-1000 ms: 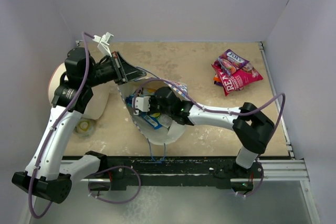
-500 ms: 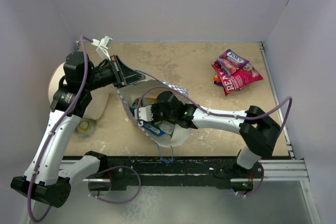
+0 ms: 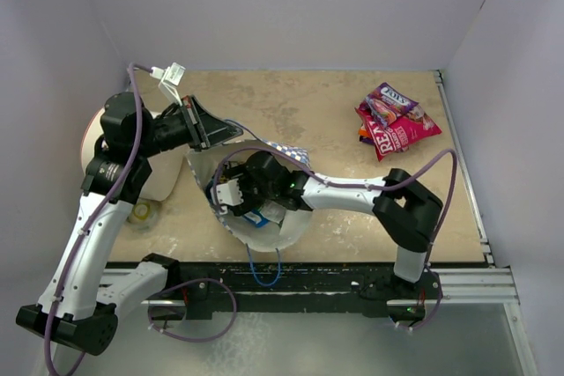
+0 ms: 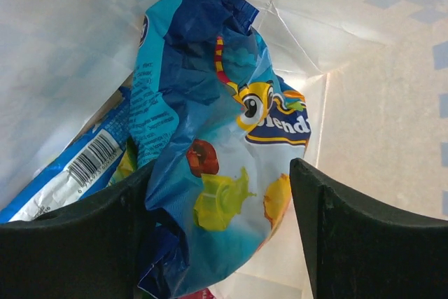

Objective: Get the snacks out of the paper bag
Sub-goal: Take out the snack from the paper bag.

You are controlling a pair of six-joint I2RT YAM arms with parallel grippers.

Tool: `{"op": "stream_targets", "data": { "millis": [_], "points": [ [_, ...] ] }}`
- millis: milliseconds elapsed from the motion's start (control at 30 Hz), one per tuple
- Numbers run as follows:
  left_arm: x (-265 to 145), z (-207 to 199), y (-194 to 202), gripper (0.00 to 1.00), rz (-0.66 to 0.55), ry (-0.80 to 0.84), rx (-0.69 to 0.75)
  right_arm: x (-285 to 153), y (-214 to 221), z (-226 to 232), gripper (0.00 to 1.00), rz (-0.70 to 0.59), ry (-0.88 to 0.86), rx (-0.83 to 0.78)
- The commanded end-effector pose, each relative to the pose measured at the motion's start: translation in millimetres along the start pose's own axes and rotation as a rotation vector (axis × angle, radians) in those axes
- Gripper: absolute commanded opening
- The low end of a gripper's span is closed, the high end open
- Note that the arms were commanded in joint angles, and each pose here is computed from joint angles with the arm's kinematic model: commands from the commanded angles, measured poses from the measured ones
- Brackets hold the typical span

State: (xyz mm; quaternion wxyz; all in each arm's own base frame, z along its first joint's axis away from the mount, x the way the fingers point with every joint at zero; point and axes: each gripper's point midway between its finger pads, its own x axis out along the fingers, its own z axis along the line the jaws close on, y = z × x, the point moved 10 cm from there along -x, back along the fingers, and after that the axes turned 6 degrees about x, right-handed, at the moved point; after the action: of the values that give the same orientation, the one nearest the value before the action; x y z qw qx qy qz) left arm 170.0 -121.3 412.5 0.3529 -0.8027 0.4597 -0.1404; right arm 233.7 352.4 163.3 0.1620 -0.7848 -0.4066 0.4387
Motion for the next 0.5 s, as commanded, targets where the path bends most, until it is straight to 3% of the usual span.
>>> {"op": "stream_targets", "data": {
  "millis": [0, 133, 333, 467],
  "points": [
    [-7.6, -19.6, -8.4, 0.00, -0.050, 0.104, 0.086, 17.5, -4.6, -16.8, 0.74, 0.012, 0.045, -0.011],
    [-7.2, -19.3, -9.2, 0.00, -0.047, 0.097, 0.094, 27.6, 2.8, -28.6, 0.66, 0.056, 0.133, 0.035],
    [-7.0, -10.3, -8.9, 0.00, -0.051, -0.025, 0.078, 34.0, 9.8, -49.8, 0.32, 0.094, 0.238, 0.086],
    [-8.8, 3.0, -3.1, 0.00, -0.048, -0.169, 0.037, 27.5, -0.1, -63.3, 0.19, 0.076, 0.270, 0.056]
  ]
}}
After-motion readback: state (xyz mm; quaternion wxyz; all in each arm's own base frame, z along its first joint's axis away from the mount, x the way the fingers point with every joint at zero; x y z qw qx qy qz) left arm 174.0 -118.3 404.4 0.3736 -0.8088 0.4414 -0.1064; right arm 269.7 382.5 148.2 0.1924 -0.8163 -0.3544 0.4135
